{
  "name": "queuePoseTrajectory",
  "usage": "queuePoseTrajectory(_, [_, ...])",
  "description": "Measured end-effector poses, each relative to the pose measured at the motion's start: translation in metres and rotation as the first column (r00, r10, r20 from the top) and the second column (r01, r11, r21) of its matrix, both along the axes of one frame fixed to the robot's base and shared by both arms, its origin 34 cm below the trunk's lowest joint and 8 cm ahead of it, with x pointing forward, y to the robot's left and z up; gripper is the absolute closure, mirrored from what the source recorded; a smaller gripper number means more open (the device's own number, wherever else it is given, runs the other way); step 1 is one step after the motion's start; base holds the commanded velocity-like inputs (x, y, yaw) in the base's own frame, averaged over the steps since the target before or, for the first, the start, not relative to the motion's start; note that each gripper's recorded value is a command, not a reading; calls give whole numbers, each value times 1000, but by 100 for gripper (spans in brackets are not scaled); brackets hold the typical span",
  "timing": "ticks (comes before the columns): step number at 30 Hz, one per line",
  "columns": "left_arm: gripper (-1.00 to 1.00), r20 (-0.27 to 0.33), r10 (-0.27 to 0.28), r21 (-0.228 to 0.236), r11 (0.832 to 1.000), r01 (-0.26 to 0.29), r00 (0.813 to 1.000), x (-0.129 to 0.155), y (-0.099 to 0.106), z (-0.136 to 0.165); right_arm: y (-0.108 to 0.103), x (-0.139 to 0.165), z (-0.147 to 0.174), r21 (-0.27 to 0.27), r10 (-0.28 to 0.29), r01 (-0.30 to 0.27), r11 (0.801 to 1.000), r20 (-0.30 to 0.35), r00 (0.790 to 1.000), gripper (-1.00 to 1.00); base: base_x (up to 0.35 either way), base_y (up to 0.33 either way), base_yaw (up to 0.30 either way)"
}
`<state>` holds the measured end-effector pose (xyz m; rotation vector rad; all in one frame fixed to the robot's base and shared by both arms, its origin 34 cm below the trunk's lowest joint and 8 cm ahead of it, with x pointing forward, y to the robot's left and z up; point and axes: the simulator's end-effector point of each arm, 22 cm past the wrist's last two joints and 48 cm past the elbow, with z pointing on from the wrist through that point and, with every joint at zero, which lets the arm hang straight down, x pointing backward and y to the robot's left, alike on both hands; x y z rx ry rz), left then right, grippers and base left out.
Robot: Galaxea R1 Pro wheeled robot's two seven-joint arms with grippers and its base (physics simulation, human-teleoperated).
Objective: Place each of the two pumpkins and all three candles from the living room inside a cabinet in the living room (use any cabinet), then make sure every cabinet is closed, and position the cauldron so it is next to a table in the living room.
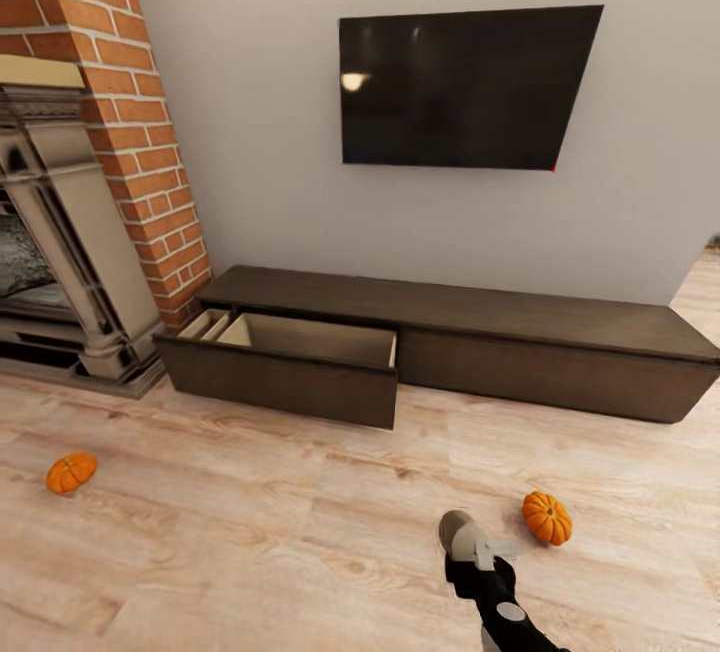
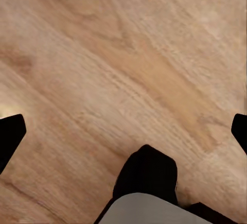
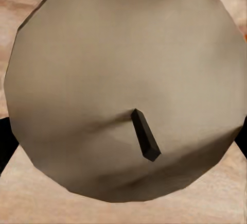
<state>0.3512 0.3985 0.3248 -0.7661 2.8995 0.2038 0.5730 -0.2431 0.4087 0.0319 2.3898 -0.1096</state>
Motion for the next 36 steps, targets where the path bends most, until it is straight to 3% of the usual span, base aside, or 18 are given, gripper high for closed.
queuePoseTrajectory(2, [-100, 23, -35, 10, 999, 35, 999, 19, 2, 5, -21, 6, 8, -60, -72, 73, 996, 19, 997, 100, 207, 280, -287])
queuePoseTrajectory(4, [-100, 71, -56, 13, 998, 55, 996, 51, 0, 13, -52, 8, 18, -156, -172, 177, 972, 43, 984, 100, 207, 281, -125])
queuePoseTrajectory(6, [-100, 97, -60, 14, 998, 59, 993, 69, -1, 18, -58, 10, 22, -182, -191, 197, 963, 52, 980, 100, 213, 275, -41])
queuePoseTrajectory(10, [-100, 113, -67, 10, 998, 66, 991, 79, -7, 19, -62, 22, 33, -191, -199, 212, 958, 84, 976, 100, 213, 232, -7])
queuePoseTrajectory(12, [-100, 113, -70, 3, 998, 70, 991, 80, -13, 19, -62, 45, 52, -182, -198, 221, 958, 136, 971, 100, 64, 64, -1])
queuePoseTrajectory(16, [-100, 101, -86, -5, 996, 87, 991, 75, -24, 15, -63, 69, 70, -169, -204, 234, 957, 178, 963, 100, 16, 16, 0])
queuePoseTrajectory(24, [-100, 87, -114, -1, 993, 115, 990, 69, -27, 13, -66, 67, 64, -183, -205, 227, 956, 131, 970, 100, 42, 80, 0])
queuePoseTrajectory(36, [-100, 75, -154, 7, 988, 154, 985, 65, -28, 11, -60, 70, 67, -180, -196, 218, 959, 135, 971, 100, 192, 256, -55])
